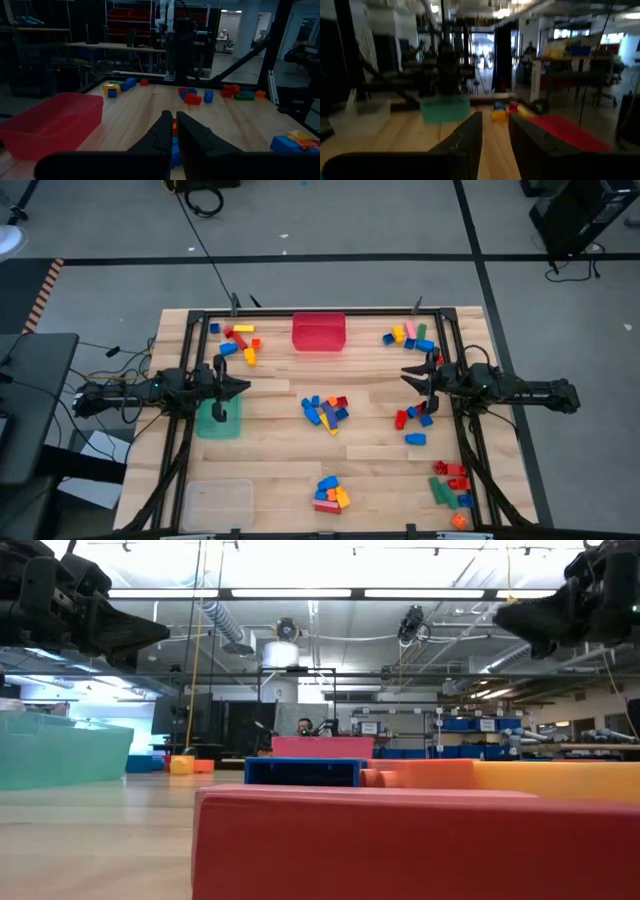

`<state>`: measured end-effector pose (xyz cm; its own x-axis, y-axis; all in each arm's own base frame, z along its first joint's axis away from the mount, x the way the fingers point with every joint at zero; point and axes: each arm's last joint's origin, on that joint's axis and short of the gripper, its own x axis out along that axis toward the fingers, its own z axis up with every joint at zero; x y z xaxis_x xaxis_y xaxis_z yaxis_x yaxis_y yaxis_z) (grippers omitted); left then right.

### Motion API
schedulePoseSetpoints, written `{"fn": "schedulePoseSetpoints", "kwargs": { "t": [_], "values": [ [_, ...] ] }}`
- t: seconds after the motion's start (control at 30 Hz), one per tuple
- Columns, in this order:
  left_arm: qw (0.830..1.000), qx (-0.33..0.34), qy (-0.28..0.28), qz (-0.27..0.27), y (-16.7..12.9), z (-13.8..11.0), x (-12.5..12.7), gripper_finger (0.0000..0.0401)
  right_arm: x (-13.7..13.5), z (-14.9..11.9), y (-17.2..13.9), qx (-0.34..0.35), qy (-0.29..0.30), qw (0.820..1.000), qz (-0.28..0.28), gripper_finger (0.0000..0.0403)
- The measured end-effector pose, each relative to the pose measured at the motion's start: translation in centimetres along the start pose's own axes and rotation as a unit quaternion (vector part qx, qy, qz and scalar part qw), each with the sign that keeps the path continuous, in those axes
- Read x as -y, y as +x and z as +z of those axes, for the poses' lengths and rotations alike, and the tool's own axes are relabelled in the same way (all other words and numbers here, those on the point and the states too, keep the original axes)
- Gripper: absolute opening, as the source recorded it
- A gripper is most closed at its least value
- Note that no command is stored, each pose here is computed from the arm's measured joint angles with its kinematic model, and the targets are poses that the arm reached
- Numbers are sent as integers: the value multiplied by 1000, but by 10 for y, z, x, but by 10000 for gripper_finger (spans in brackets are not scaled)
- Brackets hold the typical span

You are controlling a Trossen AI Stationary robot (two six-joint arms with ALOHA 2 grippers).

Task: Sort blocks by size
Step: Put the red 1 studded building block into the red bin

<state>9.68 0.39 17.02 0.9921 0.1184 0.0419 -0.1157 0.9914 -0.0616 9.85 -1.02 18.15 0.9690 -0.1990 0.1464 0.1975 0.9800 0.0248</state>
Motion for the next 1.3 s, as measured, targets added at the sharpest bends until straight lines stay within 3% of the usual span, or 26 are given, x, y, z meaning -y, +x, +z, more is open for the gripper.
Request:
{"fn": "schedulePoseSetpoints", "kwargs": {
  "t": [0.17, 0.53, 0.63, 0.77, 0.9, 1.07, 1.17, 1.3],
  "values": [
    [1000, 0, 0, 0, 0, 0, 0, 32, 1, 27, -2, 17, 2, 1000, -13, 110],
    [1000, 0, 0, 0, 0, 0, 0, 32, 8, 112, -4, -96, -47, 984, -140, 110],
    [1000, 0, 0, 0, 0, 0, 0, 32, 8, 131, 3, -129, -13, 977, -168, 109],
    [1000, 0, 0, 0, 0, 0, 0, 32, 6, 154, 21, -223, 29, 956, -190, 100],
    [1000, 0, 0, 0, 0, 0, 0, 32, 1, 169, 49, -344, 93, 906, -228, 77],
    [1000, 0, 0, 0, 0, 0, 0, 32, -10, 169, 84, -468, 213, 807, -292, 41],
    [1000, 0, 0, 0, 0, 0, 0, 32, -25, 163, 95, -513, 309, 733, -322, 24],
    [1000, 0, 0, 0, 0, 0, 0, 32, -59, 150, 102, -517, 370, 684, -357, 14]
  ]
}}
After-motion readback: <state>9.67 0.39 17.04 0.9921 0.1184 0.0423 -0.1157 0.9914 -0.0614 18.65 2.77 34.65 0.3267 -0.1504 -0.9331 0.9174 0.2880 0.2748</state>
